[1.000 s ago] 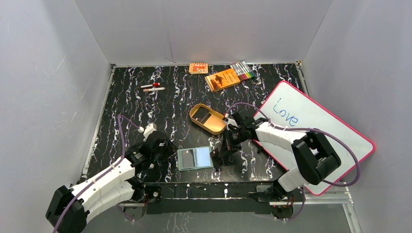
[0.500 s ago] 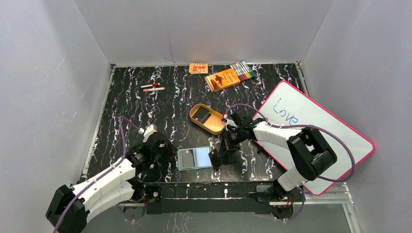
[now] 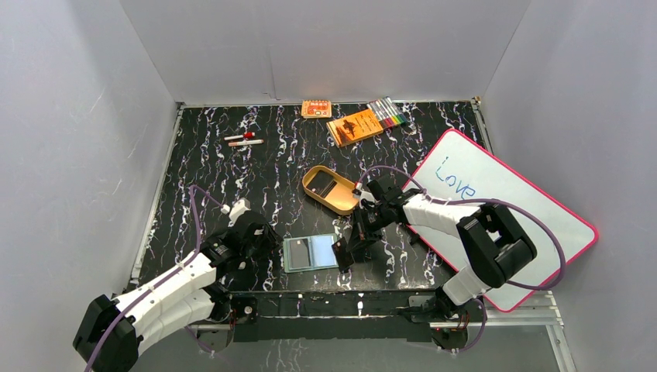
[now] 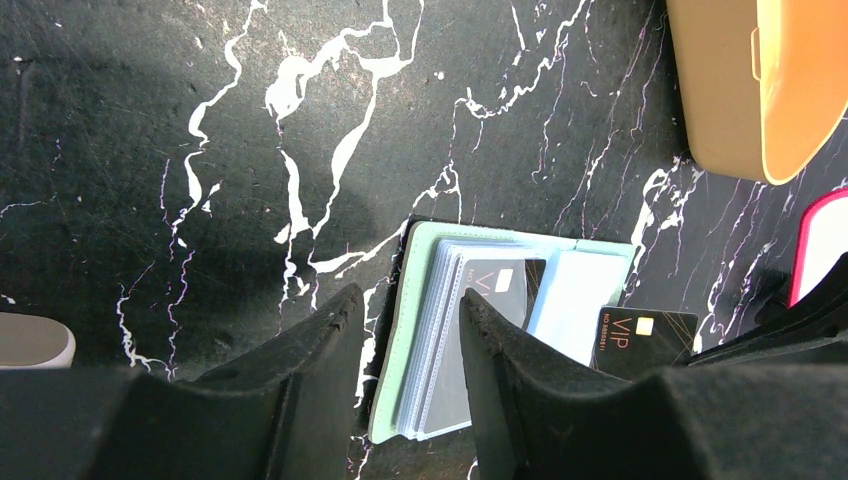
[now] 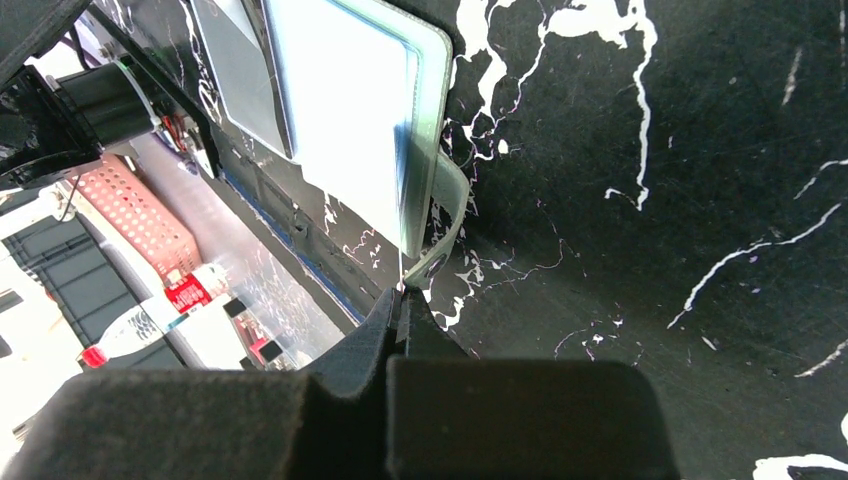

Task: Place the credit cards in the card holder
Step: Turn over the card slot in the card holder.

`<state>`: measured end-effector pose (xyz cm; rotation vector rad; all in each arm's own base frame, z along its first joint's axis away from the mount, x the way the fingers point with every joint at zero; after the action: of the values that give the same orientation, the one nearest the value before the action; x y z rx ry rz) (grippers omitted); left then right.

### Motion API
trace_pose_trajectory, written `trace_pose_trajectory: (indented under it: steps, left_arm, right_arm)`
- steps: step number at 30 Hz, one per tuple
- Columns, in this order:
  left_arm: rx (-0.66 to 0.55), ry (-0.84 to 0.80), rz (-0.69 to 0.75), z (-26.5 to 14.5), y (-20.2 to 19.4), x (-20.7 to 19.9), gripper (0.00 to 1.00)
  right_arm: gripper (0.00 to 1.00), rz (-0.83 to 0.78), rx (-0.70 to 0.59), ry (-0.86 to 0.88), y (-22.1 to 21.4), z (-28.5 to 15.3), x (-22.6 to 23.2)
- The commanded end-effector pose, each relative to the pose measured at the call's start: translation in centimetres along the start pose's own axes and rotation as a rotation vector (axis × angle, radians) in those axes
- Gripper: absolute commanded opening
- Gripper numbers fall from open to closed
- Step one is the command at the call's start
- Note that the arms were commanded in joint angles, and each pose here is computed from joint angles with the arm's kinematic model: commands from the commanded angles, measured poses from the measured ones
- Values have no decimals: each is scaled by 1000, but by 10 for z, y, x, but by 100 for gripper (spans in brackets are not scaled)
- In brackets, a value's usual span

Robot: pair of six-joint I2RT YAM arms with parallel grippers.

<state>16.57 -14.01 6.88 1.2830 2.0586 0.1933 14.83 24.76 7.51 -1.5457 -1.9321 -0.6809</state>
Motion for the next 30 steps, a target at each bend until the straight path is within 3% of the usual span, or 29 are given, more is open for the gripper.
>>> trace_pose_trajectory:
  steps: [1, 18, 30]
  left_arm:
    - [1, 7, 1, 2, -2, 3, 38]
    - [26, -8, 0, 4, -7, 2, 37]
    - [-22, -127, 42, -19, 14, -27, 49]
  right_arm:
    - [0, -14, 15, 22, 0, 3, 6]
    - [0, -33, 44, 76, 6, 23, 32]
    - [0, -49, 19, 117, 11, 22, 46]
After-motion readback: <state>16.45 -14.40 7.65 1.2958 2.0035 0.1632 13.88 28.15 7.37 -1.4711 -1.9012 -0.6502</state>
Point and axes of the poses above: each gripper's point midway between its finger pads, its own z axis out along the fingers, its own x axis along the line the jaws close on, y = z × x, the point moved 3 cm from there along -z, back along the fingers, and after that the axes turned 2 degrees about z, right-handed, at the moved point
